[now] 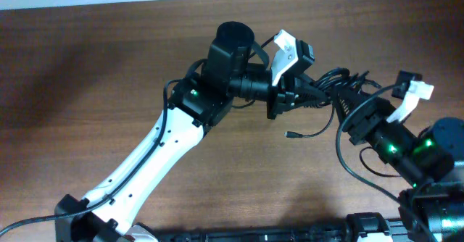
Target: Untangle cables
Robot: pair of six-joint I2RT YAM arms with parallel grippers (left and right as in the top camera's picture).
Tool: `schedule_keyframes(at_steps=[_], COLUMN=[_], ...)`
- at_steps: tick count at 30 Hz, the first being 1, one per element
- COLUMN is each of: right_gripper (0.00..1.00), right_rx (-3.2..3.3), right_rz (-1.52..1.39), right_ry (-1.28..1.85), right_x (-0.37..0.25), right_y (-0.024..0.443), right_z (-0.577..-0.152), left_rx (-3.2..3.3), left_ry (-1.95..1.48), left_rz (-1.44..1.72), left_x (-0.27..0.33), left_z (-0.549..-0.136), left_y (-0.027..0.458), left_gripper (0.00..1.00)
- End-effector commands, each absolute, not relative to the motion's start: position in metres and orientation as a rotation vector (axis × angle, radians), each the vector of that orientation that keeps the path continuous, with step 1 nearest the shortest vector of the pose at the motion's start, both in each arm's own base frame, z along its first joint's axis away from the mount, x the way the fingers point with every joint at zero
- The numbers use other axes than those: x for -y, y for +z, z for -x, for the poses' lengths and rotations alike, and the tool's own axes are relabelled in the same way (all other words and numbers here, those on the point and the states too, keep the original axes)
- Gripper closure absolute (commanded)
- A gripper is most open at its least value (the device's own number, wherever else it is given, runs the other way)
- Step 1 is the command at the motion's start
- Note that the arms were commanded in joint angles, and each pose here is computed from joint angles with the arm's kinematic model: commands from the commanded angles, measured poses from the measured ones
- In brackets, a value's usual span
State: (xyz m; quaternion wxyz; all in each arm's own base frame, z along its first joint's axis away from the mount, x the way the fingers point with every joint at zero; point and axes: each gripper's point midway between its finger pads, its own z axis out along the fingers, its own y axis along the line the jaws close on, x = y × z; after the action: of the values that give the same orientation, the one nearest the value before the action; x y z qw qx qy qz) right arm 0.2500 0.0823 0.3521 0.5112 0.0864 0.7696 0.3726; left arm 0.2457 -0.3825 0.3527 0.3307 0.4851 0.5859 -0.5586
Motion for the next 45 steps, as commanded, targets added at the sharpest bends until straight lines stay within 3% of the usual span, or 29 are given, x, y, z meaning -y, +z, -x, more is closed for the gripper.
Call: schedule_keyframes(at_steps=[1,7,20,22,27,28,29,33,35,36,40,45], right_gripper=[0.72,0.76,0.73,0.67,0.67,0.67,0.68,0.81,0.84,0.84,0.83,0.74], right_rx=[-1.895,-1.932,-1.945,-1.951,-1.960,-1.960,-1.960,-1.960,-1.960,-1.960,-1.962,-1.967], right_rz=[-0.233,-0.237,-0.242,-0.245,-0.250,-0.250,-0.250,-0.250,-0.250,-0.250,-0.248,-0.239], right_ry=[0.891,0.886,0.842,0.842,0.843,0.843,0.843,0.843,0.843,0.843,0.847,0.861], right_x=[-0.081,-0.081,-0.077,-0.077,-0.077,-0.077,-0.077,-0.077,-0.077,-0.077,-0.077,-0.080], right_y=[0.341,0.332,0.327,0.325,0.323,0.323,0.323,0.323,0.323,0.323,0.323,0.322], right_z=[-0.261,-0.267,-0.270,-0.272,-0.274,-0.274,-0.274,-0.274,-0.274,-0.274,-0.274,-0.272], left_rx=[-1.408,-1.338,-1.205,-1.205,-1.206,-1.206,-1.206,-1.206,-1.206,-1.206,-1.206,-1.199], left_ry=[-1.468,-1.506,-1.586,-1.586,-1.586,-1.586,-1.586,-1.586,-1.586,-1.585,-1.585,-1.582], left_rz=[-1.319,-1.362,-1.453,-1.453,-1.453,-1.453,-1.453,-1.453,-1.452,-1.452,-1.452,-1.453], left_x=[0.379,0.377,0.372,0.372,0.372,0.372,0.372,0.372,0.372,0.372,0.372,0.372], left_z=[-0.230,-0.220,-0.201,-0.201,-0.201,-0.201,-0.201,-0.201,-0.201,-0.201,-0.201,-0.201], left_y=[0.380,0.387,0.398,0.398,0.398,0.398,0.398,0.398,0.398,0.398,0.398,0.399], left_gripper=[1.00,1.00,1.00,0.92,0.76,0.66,0.64,0.76,0.77,0.82,0.85,0.98])
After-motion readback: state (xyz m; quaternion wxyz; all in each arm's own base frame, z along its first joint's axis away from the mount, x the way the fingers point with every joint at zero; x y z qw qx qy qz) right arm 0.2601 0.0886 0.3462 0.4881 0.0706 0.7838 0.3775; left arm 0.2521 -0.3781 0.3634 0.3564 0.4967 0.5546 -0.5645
